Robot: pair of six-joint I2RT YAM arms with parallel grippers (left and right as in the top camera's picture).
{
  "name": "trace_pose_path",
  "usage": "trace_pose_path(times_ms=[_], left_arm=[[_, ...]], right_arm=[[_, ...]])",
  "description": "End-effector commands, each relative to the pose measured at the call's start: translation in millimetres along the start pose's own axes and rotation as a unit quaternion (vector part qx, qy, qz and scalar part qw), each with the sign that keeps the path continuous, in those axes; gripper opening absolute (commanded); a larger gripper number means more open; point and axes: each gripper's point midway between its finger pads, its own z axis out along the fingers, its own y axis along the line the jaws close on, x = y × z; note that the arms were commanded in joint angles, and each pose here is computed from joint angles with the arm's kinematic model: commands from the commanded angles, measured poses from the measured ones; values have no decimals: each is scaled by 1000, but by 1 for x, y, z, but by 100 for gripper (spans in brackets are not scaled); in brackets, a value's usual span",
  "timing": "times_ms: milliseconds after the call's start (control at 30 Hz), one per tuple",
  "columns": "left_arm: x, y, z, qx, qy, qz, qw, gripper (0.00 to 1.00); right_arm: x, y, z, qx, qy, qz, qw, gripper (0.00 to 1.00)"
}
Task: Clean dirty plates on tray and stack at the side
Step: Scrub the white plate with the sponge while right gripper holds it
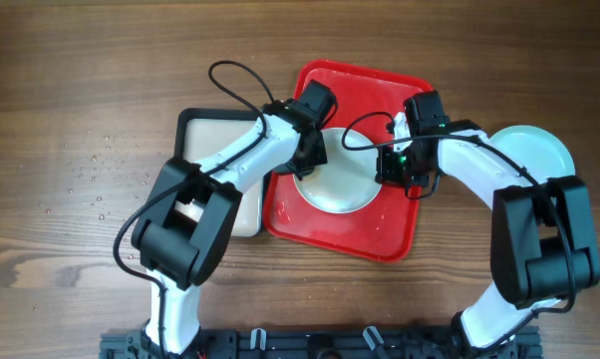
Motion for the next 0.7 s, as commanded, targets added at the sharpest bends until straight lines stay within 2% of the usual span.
trace_pose_path(times_ms=[0,100,200,333,400,533,600,667], left_arm=[[5,-46,21,123,32,11,992,4],[-4,-69,26,153,5,1,988,4],[8,-78,40,166,28,-13,986,4],[34,-105,37,204,57,34,977,4],[36,-111,39,197,35,69,977,4],[5,-73,47,120,-19,41,992,4],[-11,-8,52,14,-22,-35,999,4],[-8,29,50,-37,3,-70,997,4]], right_arm=[[14,-26,12,52,23,9,998,4],[14,-26,12,52,23,9,998,4],[14,-26,12,52,22,9,998,4],[13,-25,13,52,20,8,998,4],[13,-25,13,51,20,8,998,4],[14,-26,12,52,22,9,998,4],[15,-26,12,52,24,9,998,4],[15,-26,12,52,24,9,998,4]])
